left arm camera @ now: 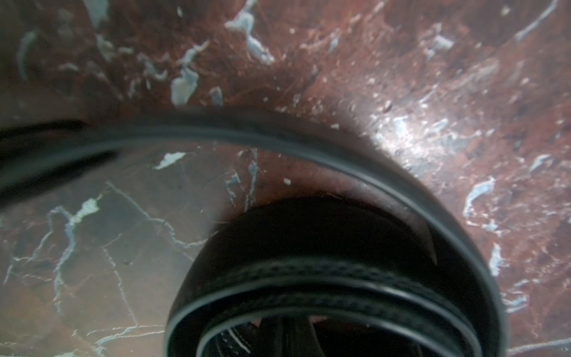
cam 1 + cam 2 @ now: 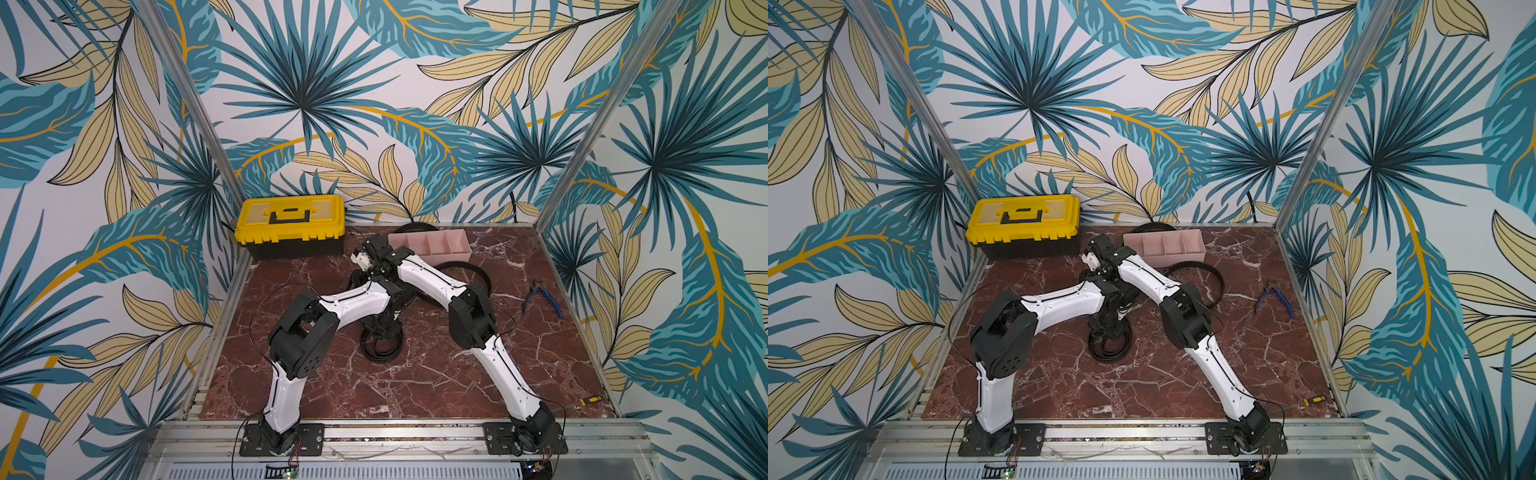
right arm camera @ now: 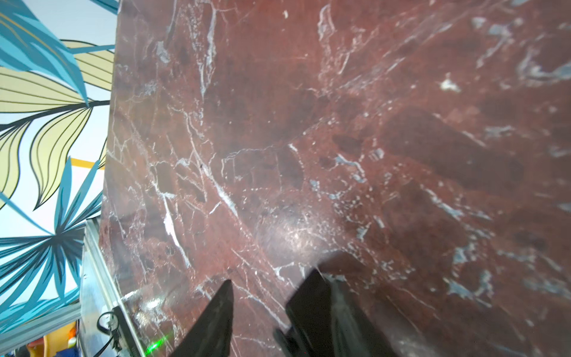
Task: Place the belts into the storage roll
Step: Roll the belt at the center of the board.
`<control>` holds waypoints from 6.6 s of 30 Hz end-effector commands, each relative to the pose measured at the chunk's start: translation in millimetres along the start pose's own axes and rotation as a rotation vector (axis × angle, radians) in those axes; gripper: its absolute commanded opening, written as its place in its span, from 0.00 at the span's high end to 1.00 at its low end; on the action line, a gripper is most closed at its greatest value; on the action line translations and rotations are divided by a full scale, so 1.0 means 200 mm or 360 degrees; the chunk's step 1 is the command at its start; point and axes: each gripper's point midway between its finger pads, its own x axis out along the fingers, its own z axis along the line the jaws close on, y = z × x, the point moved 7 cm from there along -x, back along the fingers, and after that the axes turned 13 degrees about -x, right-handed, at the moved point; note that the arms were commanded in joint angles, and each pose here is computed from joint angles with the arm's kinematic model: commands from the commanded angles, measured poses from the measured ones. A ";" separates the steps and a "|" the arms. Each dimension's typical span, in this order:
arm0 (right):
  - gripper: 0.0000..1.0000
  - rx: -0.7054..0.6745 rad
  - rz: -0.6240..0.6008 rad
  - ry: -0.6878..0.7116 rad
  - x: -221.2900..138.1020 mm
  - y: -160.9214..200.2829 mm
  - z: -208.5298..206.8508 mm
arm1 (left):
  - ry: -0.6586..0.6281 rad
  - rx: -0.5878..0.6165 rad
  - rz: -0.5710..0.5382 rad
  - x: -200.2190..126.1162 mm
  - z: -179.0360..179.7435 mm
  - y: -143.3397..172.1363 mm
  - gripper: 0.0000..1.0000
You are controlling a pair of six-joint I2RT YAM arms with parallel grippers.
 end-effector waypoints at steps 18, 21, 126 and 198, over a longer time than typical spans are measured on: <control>0.41 0.0618 -0.0648 0.1398 -1.29 0.15 -0.51 | 0.0028 -0.0010 -0.0087 0.03 -0.01 -0.02 1.00; 0.42 0.0757 -0.0665 0.1228 -1.24 0.39 -0.47 | -0.0022 -0.0009 -0.0109 0.04 0.00 -0.03 1.00; 0.97 -0.0513 0.0866 0.0713 -0.50 0.91 -0.31 | 0.0943 0.0665 -0.0767 -0.24 0.32 -0.26 0.45; 0.61 -0.0370 0.0422 0.0774 -0.93 0.74 -0.19 | 0.0409 0.0361 -0.0241 0.09 0.02 -0.16 1.00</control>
